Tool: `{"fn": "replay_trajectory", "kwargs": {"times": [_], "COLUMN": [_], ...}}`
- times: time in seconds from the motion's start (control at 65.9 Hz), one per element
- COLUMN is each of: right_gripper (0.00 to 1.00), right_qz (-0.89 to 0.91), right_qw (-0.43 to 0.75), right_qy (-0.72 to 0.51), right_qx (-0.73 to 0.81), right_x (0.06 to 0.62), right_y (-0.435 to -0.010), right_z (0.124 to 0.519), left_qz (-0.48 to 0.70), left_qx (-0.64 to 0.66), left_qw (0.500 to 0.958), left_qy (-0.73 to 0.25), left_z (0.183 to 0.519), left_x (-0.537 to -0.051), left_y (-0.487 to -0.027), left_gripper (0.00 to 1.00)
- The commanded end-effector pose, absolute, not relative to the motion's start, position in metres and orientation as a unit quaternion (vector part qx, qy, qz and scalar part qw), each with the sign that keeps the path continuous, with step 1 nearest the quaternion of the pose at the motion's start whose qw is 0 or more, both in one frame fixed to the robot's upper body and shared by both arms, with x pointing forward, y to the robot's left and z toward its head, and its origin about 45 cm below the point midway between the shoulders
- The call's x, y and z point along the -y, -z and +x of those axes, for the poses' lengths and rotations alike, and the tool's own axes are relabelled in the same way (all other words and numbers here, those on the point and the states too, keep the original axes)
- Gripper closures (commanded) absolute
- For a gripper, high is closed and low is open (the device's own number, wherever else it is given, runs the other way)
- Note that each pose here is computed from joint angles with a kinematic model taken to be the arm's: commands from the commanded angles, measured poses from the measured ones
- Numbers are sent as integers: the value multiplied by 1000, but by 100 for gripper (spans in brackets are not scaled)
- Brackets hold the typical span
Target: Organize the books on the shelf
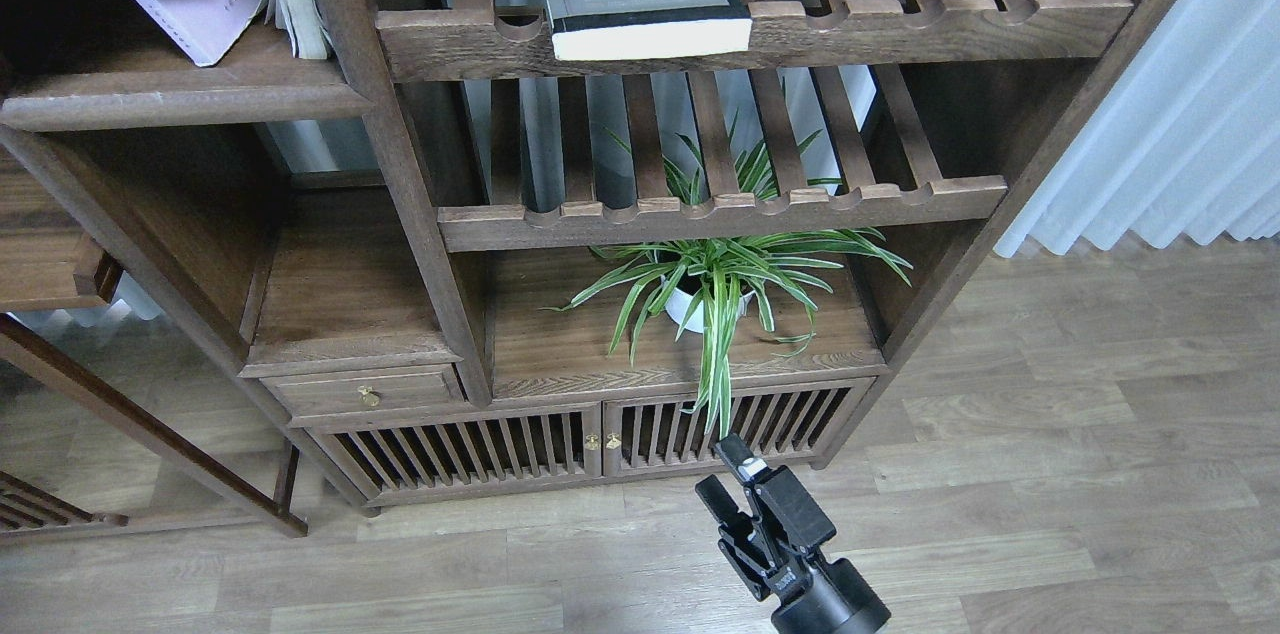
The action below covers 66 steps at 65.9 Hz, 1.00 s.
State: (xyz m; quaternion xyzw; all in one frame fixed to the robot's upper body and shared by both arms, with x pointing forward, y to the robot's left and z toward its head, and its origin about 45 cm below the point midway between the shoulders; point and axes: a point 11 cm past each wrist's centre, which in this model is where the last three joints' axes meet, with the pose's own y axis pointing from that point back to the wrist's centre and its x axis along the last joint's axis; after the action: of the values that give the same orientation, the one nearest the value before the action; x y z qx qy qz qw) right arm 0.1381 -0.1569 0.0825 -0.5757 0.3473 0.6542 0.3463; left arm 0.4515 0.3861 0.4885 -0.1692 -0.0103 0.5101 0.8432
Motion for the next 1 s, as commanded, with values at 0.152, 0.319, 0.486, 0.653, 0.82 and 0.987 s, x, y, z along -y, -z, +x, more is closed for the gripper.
{"fn": "replay_trajectory", "kwargs": {"times": [0.152, 0.319, 0.486, 0.653, 0.82, 0.987], "right_gripper": [10, 10, 10, 11, 12, 12], "right_qz": [-575, -575, -576, -586, -604, -612], "right_qw": [354, 360, 369, 392, 412, 414], "right_qy": [-652, -650, -647, -626, -597, -592], "right_qx": [-345, -344, -336, -335, -329, -322], "right_x": [154, 154, 148, 152, 156, 154], "right_y": [-85, -87, -91, -102, -118, -124], "right_z": [142, 145, 151, 173, 200, 208], "left_qz": [-176, -175, -164, -179, -213, -238], "left_qx": [19, 29, 37, 41, 40, 52], "left_qw": [841, 827, 825, 813, 807, 813], "left_qy": [-511, -534, -540, -553, -549, -528], "left_z": [468, 464, 470, 481, 490, 497], "left_x": [-371, -393, -389, -389, -379, -351], "left_y": [-495, -501, -496, -488, -478, -471], "left_gripper": [99, 99, 100, 100, 100, 100]}}
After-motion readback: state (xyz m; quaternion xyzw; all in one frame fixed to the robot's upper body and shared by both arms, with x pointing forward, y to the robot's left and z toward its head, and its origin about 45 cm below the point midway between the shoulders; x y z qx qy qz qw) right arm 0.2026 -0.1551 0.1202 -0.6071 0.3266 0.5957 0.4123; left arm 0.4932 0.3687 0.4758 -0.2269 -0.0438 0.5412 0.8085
